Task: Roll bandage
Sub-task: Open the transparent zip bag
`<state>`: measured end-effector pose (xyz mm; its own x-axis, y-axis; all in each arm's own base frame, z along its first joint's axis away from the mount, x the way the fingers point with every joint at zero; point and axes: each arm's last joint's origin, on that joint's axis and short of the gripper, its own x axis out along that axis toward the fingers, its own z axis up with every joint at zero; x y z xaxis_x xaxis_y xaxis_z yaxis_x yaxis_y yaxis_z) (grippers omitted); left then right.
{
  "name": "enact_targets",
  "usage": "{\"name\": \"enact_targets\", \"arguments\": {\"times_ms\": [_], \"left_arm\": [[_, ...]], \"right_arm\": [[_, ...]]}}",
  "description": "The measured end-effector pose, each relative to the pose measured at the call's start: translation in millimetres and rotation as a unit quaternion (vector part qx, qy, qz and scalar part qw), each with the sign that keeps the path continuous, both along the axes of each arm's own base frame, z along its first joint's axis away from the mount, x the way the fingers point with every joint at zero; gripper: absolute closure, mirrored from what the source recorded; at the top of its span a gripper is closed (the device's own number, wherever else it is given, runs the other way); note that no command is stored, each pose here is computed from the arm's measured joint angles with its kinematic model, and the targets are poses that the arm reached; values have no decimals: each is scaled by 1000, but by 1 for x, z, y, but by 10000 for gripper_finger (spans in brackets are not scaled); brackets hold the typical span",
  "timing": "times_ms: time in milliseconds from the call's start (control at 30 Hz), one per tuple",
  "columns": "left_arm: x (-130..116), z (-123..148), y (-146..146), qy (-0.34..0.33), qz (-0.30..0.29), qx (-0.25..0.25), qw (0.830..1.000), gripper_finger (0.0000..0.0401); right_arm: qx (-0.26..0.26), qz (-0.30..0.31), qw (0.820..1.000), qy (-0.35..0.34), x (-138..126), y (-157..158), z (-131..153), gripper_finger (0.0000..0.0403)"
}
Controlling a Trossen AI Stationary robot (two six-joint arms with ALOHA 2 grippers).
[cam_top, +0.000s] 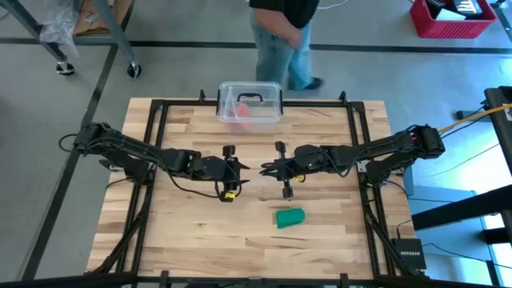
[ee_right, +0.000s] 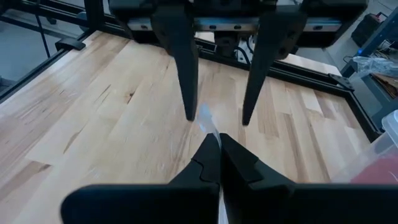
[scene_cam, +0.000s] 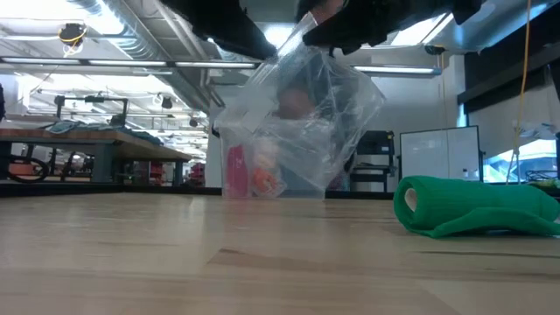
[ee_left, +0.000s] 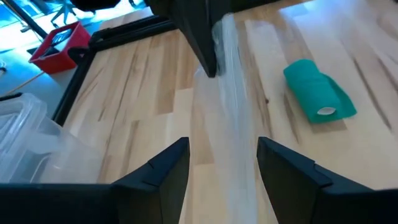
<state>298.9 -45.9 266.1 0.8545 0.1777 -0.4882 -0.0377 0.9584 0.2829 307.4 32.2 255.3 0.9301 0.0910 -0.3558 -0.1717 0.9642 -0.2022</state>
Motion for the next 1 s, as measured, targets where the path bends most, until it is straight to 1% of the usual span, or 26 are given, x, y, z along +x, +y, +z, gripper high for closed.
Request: {"name": "enact_targets", "arguments": {"times_ms": [300,633,1000], "left_arm": [[1,-2,2,5,7,7,1000,221],[-6,8,2,-11,6,2,1000,221],[-3,1,2,0,8,3,1000,221]], "right_arm": [[5,11,1000,1,0,1,0,402],[4,11,1000,4,0,1,-1,402],[4,11,1000,1,0,1,0,402]]}}
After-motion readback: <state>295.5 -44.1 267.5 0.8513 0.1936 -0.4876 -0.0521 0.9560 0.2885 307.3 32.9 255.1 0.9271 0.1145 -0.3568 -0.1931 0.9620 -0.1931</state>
